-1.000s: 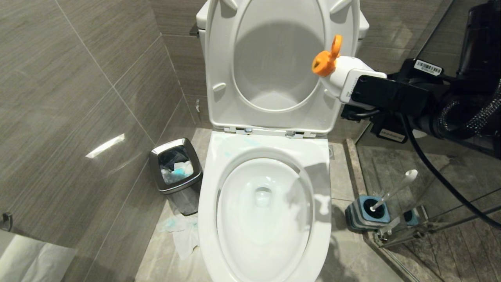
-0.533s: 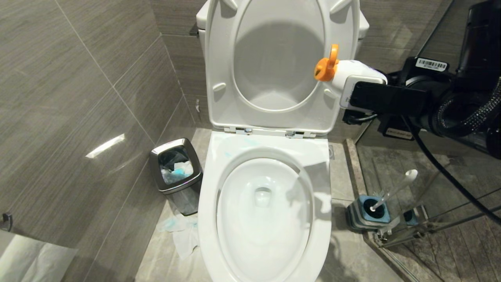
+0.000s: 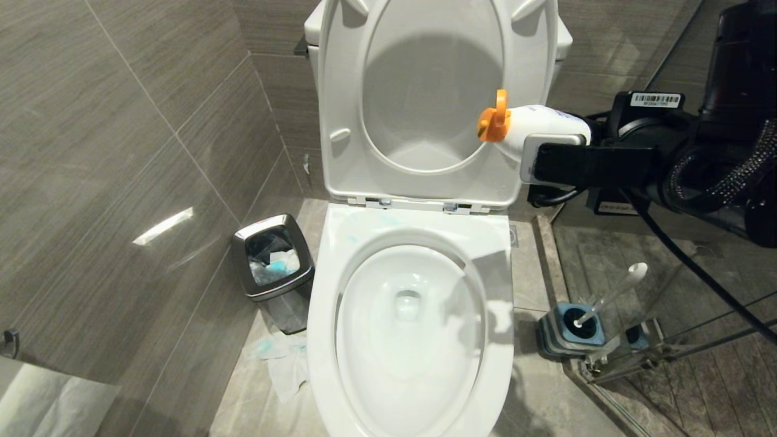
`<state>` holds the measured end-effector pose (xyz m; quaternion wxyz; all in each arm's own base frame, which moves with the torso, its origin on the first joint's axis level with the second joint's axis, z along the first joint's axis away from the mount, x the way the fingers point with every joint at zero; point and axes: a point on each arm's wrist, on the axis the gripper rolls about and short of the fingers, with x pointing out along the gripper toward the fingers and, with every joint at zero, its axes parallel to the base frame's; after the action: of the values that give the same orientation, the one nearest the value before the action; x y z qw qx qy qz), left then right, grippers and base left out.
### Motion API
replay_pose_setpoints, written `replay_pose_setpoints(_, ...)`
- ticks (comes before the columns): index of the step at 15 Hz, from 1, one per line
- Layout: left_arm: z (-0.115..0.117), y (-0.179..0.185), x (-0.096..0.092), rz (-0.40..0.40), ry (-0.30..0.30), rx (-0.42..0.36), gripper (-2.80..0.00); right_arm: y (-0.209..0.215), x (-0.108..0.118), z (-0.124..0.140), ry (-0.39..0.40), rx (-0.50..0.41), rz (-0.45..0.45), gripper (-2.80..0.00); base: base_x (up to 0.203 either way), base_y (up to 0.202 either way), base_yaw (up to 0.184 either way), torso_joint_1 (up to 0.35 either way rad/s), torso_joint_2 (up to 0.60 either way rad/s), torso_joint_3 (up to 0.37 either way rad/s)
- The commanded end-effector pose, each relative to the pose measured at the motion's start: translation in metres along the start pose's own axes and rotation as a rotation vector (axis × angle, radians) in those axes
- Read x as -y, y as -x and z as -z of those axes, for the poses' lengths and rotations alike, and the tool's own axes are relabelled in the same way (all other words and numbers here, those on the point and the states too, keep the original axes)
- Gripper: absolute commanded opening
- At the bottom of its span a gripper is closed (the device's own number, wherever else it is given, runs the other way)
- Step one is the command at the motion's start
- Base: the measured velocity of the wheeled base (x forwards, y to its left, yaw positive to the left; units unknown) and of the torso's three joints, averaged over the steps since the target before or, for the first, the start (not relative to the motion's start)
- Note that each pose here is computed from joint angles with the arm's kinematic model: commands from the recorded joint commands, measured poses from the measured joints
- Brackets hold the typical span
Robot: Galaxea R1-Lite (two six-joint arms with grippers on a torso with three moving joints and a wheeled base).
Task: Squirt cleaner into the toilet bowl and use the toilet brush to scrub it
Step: Pour in the cleaning agent
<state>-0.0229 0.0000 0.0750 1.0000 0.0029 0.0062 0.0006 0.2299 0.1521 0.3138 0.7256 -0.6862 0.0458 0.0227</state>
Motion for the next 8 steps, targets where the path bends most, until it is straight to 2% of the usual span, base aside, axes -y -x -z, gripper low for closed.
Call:
replay_pose_setpoints(1,0.0000,-0.0001,0.0000,0.000,0.000,-0.001,-2.80,0.0015,-0.0012,-0.0038,0.032,-0.026,0.002,-2.80,0.000,0.000,0.000,0.000,0.00,0.000)
replay_pose_setpoints(3,0.0000,-0.0001,0.0000,0.000,0.000,-0.001,-2.80,0.0037,-0.0018,-0.0067,0.043,-0.046,0.004,-2.80,0.000,0.000,0.000,0.000,0.00,0.000)
replay_pose_setpoints(6,0.0000,-0.0001,0.0000,0.000,0.000,-0.001,-2.80,0.0020,-0.0015,-0.0076,0.097,-0.058,0.005,-2.80,0.000,0.000,0.000,0.000,0.00,0.000)
replay_pose_setpoints(8,0.0000,-0.0001,0.0000,0.000,0.000,-0.001,-2.80,0.0010,-0.0012,-0.0084,0.138,-0.097,0.007,-2.80,0.000,0.000,0.000,0.000,0.00,0.000)
